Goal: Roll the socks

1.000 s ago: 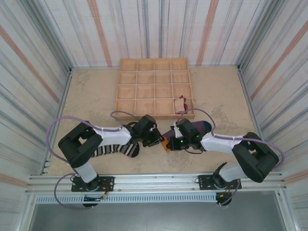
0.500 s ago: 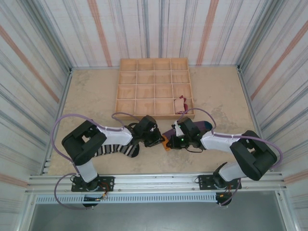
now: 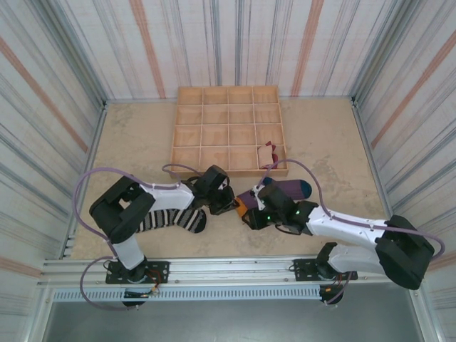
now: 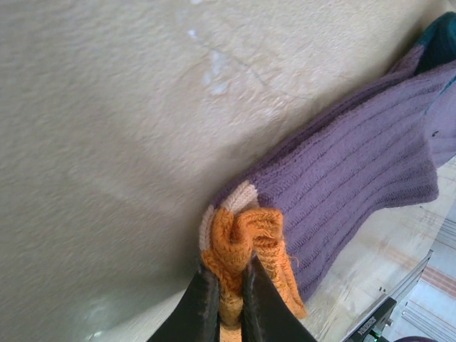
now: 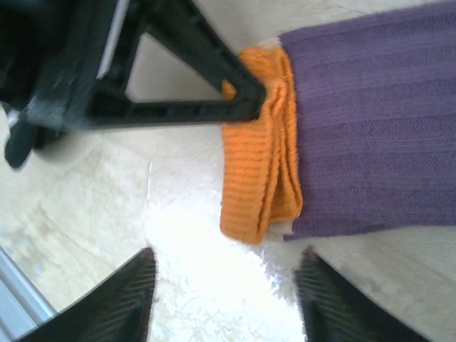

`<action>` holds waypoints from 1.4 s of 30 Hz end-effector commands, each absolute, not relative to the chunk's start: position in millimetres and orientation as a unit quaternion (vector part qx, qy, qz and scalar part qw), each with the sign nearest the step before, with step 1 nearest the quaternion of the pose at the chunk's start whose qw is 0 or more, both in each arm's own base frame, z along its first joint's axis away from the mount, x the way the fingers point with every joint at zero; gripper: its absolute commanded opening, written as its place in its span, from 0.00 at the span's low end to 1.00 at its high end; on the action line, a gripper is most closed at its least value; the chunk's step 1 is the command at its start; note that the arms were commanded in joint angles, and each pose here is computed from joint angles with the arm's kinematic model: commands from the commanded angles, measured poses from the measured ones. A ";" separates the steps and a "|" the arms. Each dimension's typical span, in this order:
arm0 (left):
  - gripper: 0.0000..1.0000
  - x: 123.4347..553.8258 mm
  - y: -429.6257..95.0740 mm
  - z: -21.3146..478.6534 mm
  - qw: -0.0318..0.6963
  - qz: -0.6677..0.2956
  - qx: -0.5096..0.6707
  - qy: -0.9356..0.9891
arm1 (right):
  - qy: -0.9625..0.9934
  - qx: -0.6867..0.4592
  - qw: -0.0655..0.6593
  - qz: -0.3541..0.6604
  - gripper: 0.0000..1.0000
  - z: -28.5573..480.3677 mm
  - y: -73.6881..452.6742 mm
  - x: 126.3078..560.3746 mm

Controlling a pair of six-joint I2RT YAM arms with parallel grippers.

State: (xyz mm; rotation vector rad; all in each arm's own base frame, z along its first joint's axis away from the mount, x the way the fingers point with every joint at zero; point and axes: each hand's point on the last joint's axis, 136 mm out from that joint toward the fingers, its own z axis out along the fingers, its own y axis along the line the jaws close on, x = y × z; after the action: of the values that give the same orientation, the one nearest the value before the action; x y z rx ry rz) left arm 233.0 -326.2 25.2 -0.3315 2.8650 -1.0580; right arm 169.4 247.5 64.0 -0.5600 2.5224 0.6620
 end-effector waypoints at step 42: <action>0.31 181.9 -268.0 38.9 -0.011 -0.334 -0.143 0.932 | 0.810 -0.389 0.407 -0.163 0.00 3.7 284.3 161.6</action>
State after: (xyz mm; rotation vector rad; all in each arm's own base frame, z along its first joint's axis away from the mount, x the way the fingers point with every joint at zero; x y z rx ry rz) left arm 188.3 -276.3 35.4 -0.4498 2.9358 -1.0694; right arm 163.1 306.1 23.6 -0.9634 1.9059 -0.4675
